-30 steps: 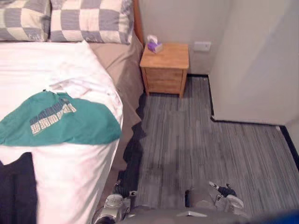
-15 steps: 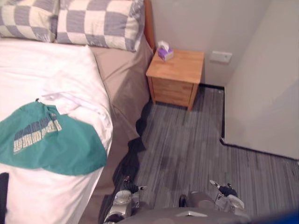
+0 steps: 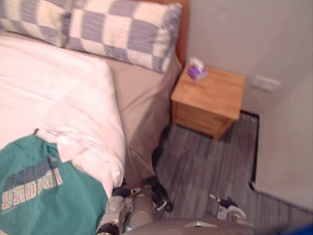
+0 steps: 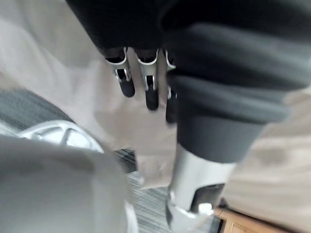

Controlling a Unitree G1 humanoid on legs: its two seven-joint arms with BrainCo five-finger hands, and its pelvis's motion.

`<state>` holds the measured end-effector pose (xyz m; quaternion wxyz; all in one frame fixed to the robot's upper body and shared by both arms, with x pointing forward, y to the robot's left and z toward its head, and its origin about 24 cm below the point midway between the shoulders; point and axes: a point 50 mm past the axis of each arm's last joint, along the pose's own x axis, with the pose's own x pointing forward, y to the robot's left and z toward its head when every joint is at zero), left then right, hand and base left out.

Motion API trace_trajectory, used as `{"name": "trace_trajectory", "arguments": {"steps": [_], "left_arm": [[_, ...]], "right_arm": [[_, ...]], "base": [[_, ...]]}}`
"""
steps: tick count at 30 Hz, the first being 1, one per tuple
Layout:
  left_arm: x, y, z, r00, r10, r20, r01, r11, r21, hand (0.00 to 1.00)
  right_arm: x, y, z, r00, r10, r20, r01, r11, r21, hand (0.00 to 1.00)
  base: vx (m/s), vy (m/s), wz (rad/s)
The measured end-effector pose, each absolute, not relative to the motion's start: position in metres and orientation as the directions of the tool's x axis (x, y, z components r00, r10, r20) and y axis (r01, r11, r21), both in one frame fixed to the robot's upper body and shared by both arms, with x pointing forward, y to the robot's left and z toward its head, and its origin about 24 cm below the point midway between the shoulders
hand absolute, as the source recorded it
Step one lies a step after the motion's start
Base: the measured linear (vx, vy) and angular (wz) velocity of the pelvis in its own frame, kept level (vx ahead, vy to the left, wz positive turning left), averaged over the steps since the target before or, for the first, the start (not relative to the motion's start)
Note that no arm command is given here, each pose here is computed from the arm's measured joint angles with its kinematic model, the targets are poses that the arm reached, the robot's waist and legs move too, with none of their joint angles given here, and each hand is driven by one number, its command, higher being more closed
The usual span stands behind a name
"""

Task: Tidy the bed and pick cloth on bed and put in laundry

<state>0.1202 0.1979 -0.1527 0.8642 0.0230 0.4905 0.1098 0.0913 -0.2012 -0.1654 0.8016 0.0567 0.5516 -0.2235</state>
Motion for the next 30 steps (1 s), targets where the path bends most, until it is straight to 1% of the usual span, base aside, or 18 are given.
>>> {"name": "trace_trajectory", "arguments": {"steps": [1,2,4,6,8,9,11,12,13,14,16,17,19,22,25,28,30], "left_arm": [[0.121,0.193,-0.155,0.474,0.16,-0.866,-0.119,0.986,0.117,0.0],[0.119,0.189,-0.158,0.445,0.132,-0.886,-0.107,0.99,0.093,0.0],[0.116,0.189,-0.16,0.419,0.128,-0.899,-0.114,0.99,0.087,0.0],[0.113,0.192,-0.16,0.409,0.182,-0.894,-0.173,0.978,0.119,0.0],[0.111,0.194,-0.159,0.428,0.22,-0.877,-0.198,0.969,0.146,0.0],[0.113,0.198,-0.158,0.447,0.243,-0.861,-0.205,0.965,0.165,0.0],[0.119,0.205,-0.154,0.477,0.265,-0.838,-0.207,0.96,0.186,0.0],[0.123,0.198,-0.152,0.491,0.265,-0.83,-0.257,0.954,0.152,0.0],[0.118,0.198,-0.153,0.484,0.278,-0.83,-0.294,0.945,0.145,0.0],[0.118,0.196,-0.153,0.485,0.28,-0.828,-0.3,0.943,0.143,0.0],[0.12,0.193,-0.151,0.498,0.283,-0.82,-0.306,0.942,0.14,0.0],[0.12,0.2,-0.15,0.499,0.304,-0.812,-0.33,0.933,0.146,0.0],[0.121,0.203,-0.149,0.502,0.314,-0.806,-0.344,0.927,0.147,0.0],[0.117,0.198,-0.151,0.496,0.304,-0.813,-0.329,0.933,0.148,0.0],[0.118,0.196,-0.151,0.499,0.3,-0.813,-0.329,0.933,0.143,0.0],[0.121,0.195,-0.15,0.495,0.309,-0.812,-0.367,0.921,0.127,0.0],[0.118,0.196,-0.151,0.486,0.308,-0.817,-0.362,0.923,0.133,0.0]], "right_arm": [[0.098,-0.205,-0.163,0.309,-0.3,-0.903,0.418,0.895,-0.154,0.0],[0.108,-0.207,-0.16,0.346,-0.305,-0.887,0.386,0.908,-0.161,0.0],[0.114,-0.208,-0.157,0.378,-0.308,-0.873,0.362,0.917,-0.167,0.0],[0.118,-0.211,-0.155,0.4,-0.309,-0.863,0.3,0.934,-0.195,0.0],[0.117,-0.213,-0.155,0.398,-0.308,-0.864,0.266,0.94,-0.213,0.0],[0.112,-0.21,-0.158,0.385,-0.299,-0.873,0.237,0.946,-0.22,0.0],[0.104,-0.205,-0.162,0.352,-0.283,-0.892,0.235,0.949,-0.209,0.0],[0.101,-0.21,-0.161,0.341,-0.299,-0.891,0.25,0.943,-0.221,0.0],[0.096,-0.211,-0.162,0.334,-0.304,-0.892,0.253,0.941,-0.226,0.0],[0.092,-0.213,-0.162,0.327,-0.307,-0.893,0.252,0.94,-0.231,0.0],[0.089,-0.215,-0.161,0.346,-0.312,-0.885,0.218,0.944,-0.248,0.0],[0.089,-0.205,-0.162,0.355,-0.286,-0.89,0.196,0.954,-0.228,0.0],[0.097,-0.192,-0.162,0.381,-0.249,-0.891,0.167,0.966,-0.198,0.0],[0.109,-0.174,-0.16,0.426,-0.189,-0.885,0.124,0.981,-0.15,0.0],[0.113,-0.173,-0.159,0.438,-0.176,-0.881,0.106,0.984,-0.144,0.0],[0.112,-0.182,-0.159,0.433,-0.207,-0.877,0.125,0.978,-0.169,0.0],[0.106,-0.187,-0.16,0.406,-0.231,-0.884,0.211,0.965,-0.156,0.0]], "base": [[0.17,0.051,1.48],[0.12,0.012,1.44],[-0.11,-0.024,1.25],[-0.25,-0.063,1.5],[-0.34,-0.098,1.75],[-0.28,-0.186,1.93],[0.08,-0.399,1.83],[0.32,-0.471,2.31],[0.33,-0.294,2.11],[0.26,-0.113,2.21],[0.15,-0.075,1.89],[0.09,-0.189,1.36],[0.14,-0.217,0.53],[0.13,-0.131,0.2],[0.07,-0.029,0.63],[0.09,0.086,0.56],[0.11,0.067,0.17]]}}
